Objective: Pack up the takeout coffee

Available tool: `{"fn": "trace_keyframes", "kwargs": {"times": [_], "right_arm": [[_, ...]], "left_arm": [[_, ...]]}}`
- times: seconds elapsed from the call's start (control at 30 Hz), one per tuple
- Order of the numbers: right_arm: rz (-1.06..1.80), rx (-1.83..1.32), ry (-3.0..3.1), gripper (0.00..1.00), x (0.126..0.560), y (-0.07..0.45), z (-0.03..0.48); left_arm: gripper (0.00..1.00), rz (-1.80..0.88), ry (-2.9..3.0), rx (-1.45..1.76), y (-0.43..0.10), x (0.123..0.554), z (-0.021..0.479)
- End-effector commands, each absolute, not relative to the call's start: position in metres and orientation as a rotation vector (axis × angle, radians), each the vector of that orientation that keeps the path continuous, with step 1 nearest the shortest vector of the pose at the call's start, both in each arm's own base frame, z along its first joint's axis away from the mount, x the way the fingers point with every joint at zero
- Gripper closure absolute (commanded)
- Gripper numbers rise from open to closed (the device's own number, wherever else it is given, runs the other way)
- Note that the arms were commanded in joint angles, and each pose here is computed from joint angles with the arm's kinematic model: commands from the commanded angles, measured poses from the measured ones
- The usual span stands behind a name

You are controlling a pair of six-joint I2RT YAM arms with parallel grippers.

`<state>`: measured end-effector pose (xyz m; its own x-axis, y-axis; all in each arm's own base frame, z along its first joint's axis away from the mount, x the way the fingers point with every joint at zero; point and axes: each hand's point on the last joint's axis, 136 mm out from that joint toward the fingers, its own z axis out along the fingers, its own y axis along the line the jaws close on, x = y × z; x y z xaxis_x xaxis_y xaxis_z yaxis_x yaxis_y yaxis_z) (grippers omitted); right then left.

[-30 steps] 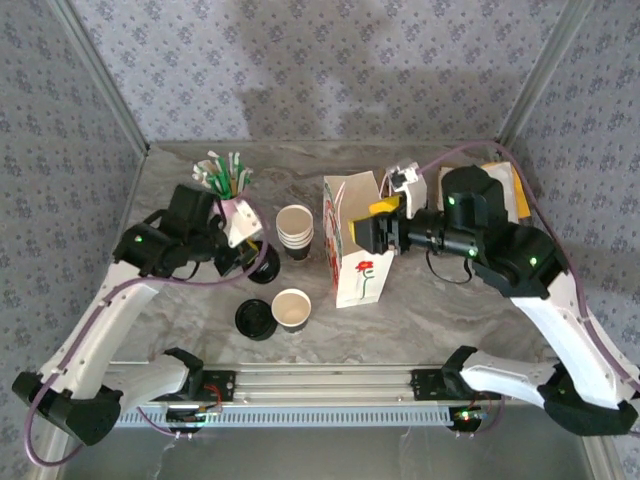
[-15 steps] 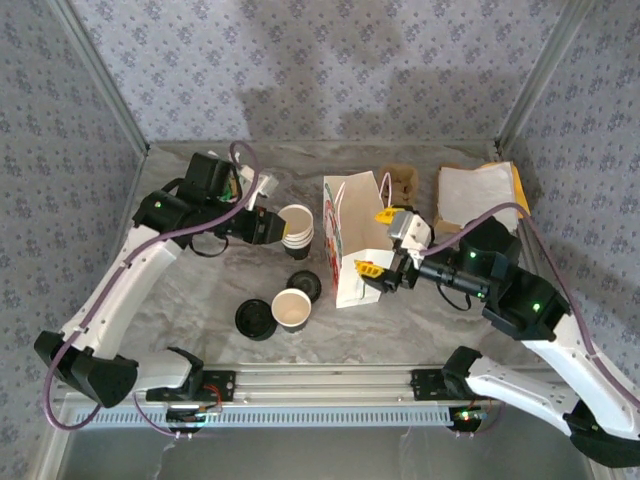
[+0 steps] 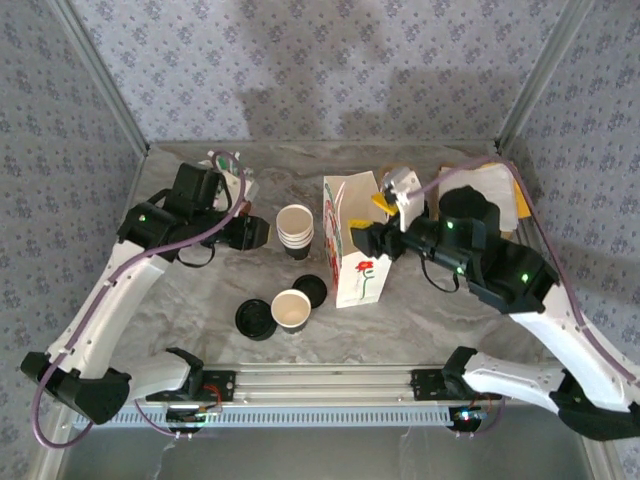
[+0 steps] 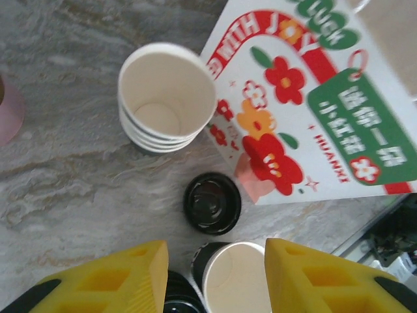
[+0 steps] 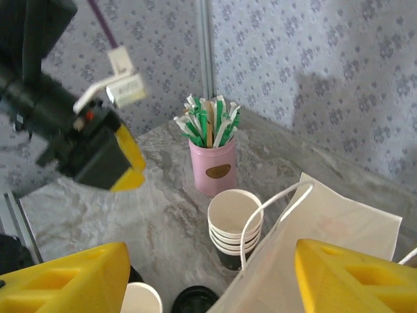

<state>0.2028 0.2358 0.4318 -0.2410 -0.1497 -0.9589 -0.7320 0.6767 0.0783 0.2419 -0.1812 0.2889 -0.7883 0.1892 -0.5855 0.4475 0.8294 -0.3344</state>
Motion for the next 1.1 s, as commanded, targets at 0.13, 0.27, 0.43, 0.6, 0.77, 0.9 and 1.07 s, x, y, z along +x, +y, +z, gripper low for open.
{"fn": "trace_keyframes", "kwargs": {"times": [0.13,0.27,0.43,0.6,0.77,0.9,1.07], "right_arm": [[0.606,-0.595,2.086,0.3,0.205,0.261,0.394],[0.445,-0.592,2.134,0.27,0.205,0.259,0.383],[0.363,-0.65,2.236,0.24,0.183,0.237,0.371],[0.407,-0.742,2.361,0.24,0.143,0.222,0.343],[0.363,-0.752,2.497,0.23,0.125,0.213,0.289],[0.393,-0.744,2.504,0.22,0.125,0.22,0.25],[0.477,-0.663,2.431,0.23,0.147,0.233,0.222]], "left_arm": [[0.55,-0.408,2.525,0.28,-0.148,0.252,0.273],[0.53,-0.376,2.503,0.243,-0.14,0.25,0.275],[0.42,-0.414,2.503,0.271,-0.143,0.244,0.272],[0.29,-0.418,2.459,0.262,-0.142,0.246,0.275],[0.22,-0.419,2.389,0.257,-0.143,0.255,0.286],[0.2,-0.415,2.372,0.266,-0.144,0.258,0.29],[0.19,-0.394,2.39,0.283,-0.142,0.258,0.286]]}}
